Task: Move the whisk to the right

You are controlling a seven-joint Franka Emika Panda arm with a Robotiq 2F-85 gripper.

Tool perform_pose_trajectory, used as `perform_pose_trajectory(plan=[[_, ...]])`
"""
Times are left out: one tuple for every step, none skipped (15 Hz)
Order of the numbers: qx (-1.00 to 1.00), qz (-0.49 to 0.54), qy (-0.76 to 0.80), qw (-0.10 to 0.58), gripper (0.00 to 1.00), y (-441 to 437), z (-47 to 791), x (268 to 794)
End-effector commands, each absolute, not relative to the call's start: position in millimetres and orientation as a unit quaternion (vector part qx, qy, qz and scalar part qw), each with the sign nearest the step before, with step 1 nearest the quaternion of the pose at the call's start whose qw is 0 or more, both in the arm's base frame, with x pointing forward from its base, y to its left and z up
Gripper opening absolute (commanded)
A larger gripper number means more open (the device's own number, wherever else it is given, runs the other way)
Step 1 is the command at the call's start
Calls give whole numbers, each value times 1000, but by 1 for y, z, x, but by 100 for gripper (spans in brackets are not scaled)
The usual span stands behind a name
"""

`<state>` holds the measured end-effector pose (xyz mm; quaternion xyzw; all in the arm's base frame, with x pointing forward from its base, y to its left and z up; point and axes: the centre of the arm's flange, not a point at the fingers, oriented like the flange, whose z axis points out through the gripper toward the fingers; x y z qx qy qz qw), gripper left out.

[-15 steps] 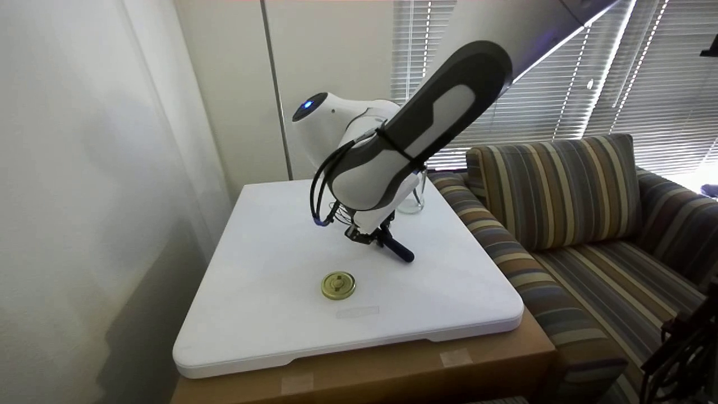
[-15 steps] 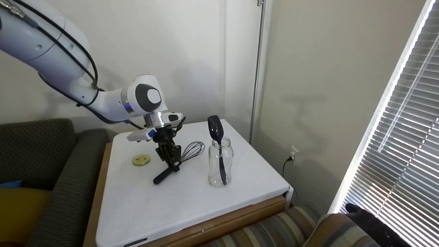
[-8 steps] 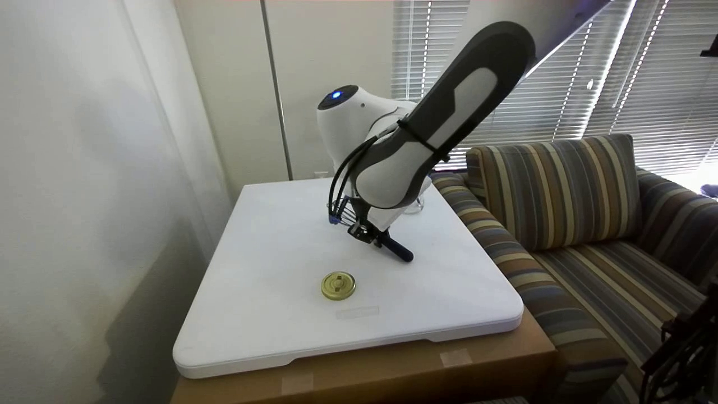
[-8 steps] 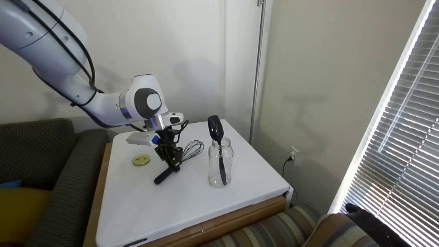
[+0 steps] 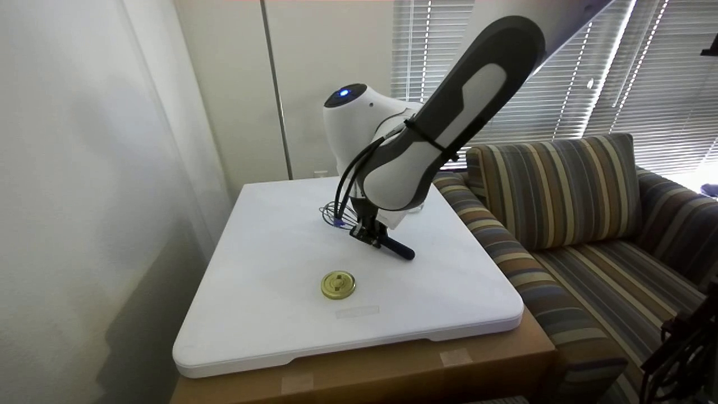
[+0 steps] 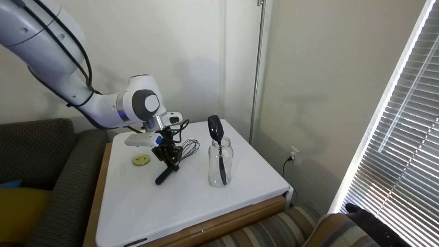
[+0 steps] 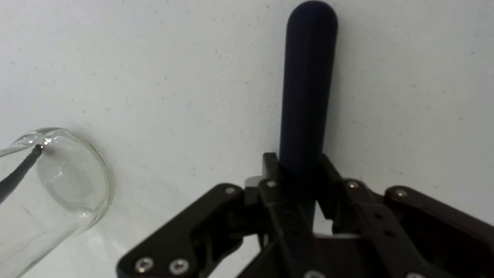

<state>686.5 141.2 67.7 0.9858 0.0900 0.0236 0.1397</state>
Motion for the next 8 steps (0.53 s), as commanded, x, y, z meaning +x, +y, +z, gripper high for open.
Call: perform_pose_trajectory(plan=[[985,16,108,137,56,137,68,673],[985,15,105,139,64,136,68,668],[985,14,102,139,70,136,70,671],[985,11,96,142,78,136,72,671],[986,8,88,142,86,138,77,664],[986,6,84,143,92,142,85,665],[986,-4,79,144,100,150,97,665],[986,-11,73,146,100,156,107,664]])
